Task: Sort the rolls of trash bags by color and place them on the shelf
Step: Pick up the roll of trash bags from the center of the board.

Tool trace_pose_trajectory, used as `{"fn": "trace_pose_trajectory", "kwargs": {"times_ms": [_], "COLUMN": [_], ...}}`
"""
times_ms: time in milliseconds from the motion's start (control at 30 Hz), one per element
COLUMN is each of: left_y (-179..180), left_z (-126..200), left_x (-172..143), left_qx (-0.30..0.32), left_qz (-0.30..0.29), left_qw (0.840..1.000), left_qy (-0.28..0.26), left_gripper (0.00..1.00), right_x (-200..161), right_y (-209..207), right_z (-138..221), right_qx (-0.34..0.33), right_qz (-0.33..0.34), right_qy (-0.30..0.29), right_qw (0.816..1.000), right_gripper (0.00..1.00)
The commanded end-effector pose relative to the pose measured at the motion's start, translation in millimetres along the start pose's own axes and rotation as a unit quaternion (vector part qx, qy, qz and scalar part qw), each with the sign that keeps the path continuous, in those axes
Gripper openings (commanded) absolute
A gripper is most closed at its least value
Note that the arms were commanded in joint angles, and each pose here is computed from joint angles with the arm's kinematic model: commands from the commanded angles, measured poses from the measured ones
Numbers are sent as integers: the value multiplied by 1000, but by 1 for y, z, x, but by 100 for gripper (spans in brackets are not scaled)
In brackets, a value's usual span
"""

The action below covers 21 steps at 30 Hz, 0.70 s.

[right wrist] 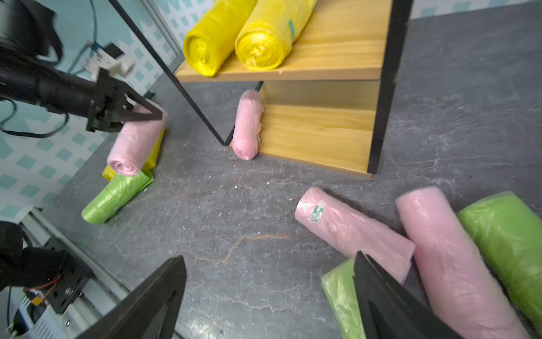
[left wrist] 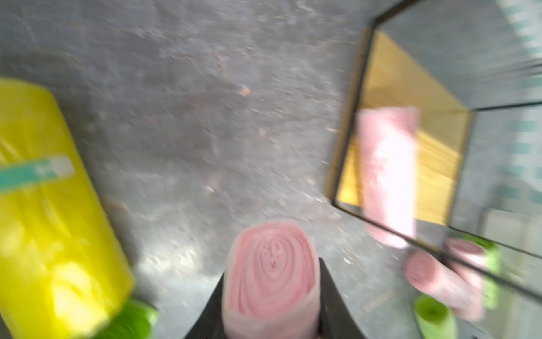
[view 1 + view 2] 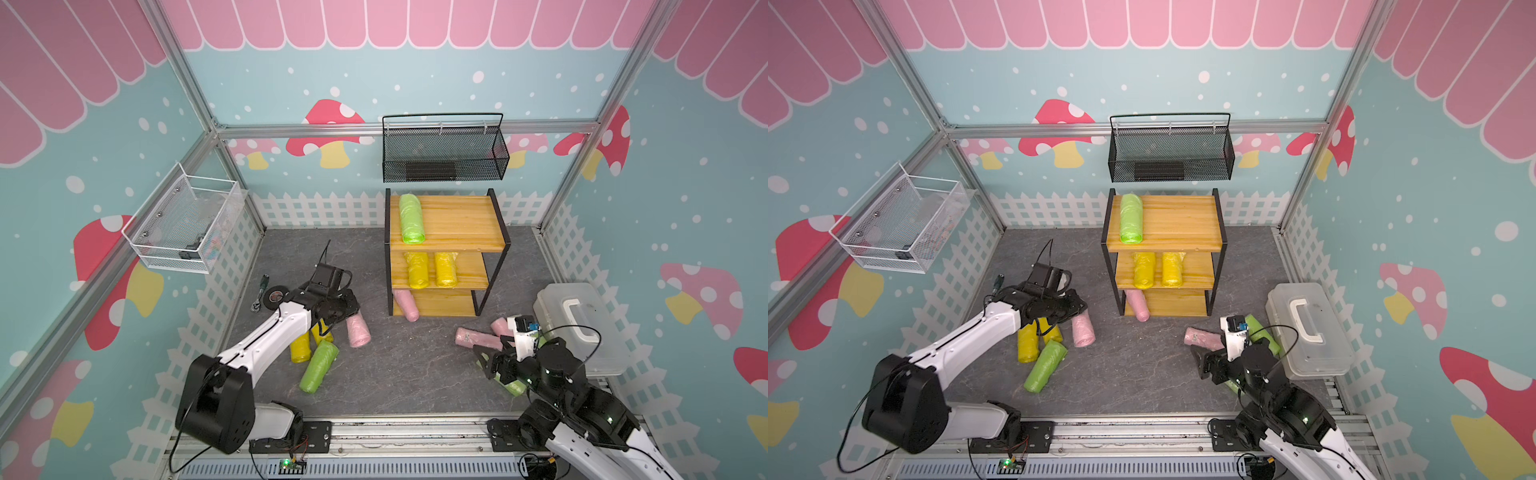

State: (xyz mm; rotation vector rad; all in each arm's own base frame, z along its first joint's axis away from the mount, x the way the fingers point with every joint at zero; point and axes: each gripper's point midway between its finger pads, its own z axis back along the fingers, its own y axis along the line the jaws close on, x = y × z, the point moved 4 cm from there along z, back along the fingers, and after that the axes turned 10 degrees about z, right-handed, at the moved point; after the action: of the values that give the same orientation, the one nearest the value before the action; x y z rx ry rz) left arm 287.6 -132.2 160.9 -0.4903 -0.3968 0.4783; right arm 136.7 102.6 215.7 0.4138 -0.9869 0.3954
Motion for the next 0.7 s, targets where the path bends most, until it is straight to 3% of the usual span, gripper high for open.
{"fn": "trace_pose_trajectory", "kwargs": {"times_ms": [0,100,233,367,500,667], "left_y": [-17,-27,-31,-33,-33,-40], "left_z": [24,45,64,72,70,69], "left_x": [-17,-33,-46,-55,-60,-63], "left_qx": [-50,-85,-124,-156,-158,-172], "left_qz": [38,60,105,137,149,164], "left_qw": [998,994,986,977,975,971], "left_qy": [-15,-29,-46,-50,-42,-40], "left_gripper": [0,0,0,0,0,0], "right_x": [-6,5,36,59,69,66], "right_y": [23,41,65,89,118,157], "right_z": [-15,-25,-27,-30,-32,-46], "right_qx": [66,116,188,249,292,306], "right_qz": [5,-15,-56,-98,-94,-72], "right_qy": [84,111,79,66,47,70], "right_qw": [994,987,977,961,951,947], "right_gripper": [92,92,99,99,99,99]}}
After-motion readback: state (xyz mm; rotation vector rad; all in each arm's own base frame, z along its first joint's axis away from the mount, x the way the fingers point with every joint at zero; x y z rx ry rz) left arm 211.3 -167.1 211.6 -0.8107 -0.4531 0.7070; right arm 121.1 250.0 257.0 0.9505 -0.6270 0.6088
